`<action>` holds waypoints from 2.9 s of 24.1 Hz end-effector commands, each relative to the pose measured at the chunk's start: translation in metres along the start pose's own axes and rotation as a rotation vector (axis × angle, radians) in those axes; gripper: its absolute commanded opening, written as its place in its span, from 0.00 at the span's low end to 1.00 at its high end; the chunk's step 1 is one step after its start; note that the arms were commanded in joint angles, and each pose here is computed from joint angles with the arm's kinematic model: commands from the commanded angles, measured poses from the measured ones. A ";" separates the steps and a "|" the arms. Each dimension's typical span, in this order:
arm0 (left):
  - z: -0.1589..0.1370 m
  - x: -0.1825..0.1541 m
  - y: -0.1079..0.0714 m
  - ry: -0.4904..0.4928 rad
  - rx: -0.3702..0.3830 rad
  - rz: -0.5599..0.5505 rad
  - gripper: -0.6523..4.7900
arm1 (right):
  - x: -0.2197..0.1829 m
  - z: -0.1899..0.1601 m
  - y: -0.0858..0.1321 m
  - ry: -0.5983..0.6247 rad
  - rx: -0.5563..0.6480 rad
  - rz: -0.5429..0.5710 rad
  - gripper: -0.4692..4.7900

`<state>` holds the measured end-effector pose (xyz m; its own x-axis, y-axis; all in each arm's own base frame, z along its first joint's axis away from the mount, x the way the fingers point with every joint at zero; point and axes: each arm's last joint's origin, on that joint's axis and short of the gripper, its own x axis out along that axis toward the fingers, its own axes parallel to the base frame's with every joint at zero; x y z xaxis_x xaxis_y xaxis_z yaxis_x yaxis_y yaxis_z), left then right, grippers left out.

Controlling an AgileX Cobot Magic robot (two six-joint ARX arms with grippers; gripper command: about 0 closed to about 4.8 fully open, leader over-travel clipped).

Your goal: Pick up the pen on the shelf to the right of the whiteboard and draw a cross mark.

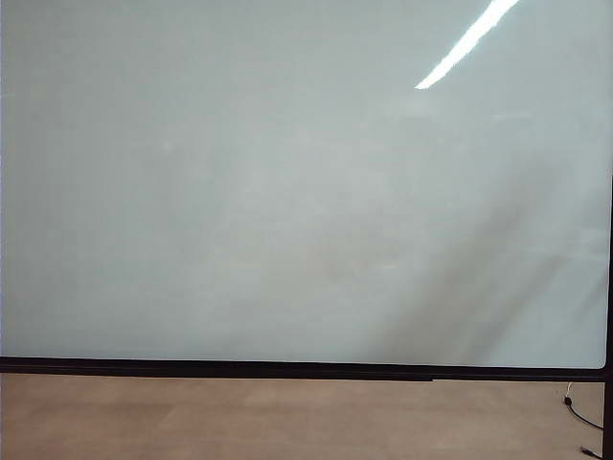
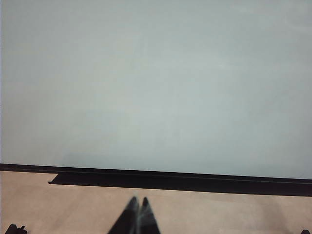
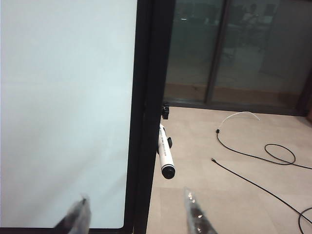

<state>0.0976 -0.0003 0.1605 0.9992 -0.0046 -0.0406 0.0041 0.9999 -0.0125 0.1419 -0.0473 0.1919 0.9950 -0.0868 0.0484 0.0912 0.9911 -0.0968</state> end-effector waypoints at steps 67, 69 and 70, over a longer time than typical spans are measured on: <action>0.002 0.000 0.000 -0.015 0.005 -0.001 0.11 | 0.164 -0.070 -0.041 -0.029 0.150 0.158 0.58; 0.002 0.000 0.000 -0.015 0.005 -0.001 0.11 | 0.165 -0.069 -0.042 -0.032 0.148 0.160 0.58; 0.002 0.000 0.000 -0.015 0.005 -0.001 0.11 | 0.166 -0.070 -0.042 -0.032 0.151 0.167 0.55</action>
<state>0.0976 -0.0003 0.1605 0.9992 -0.0046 -0.0406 0.0041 0.9999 -0.0125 0.3043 -0.1095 0.1309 0.9964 0.0665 0.0530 -0.0691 0.9965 0.0481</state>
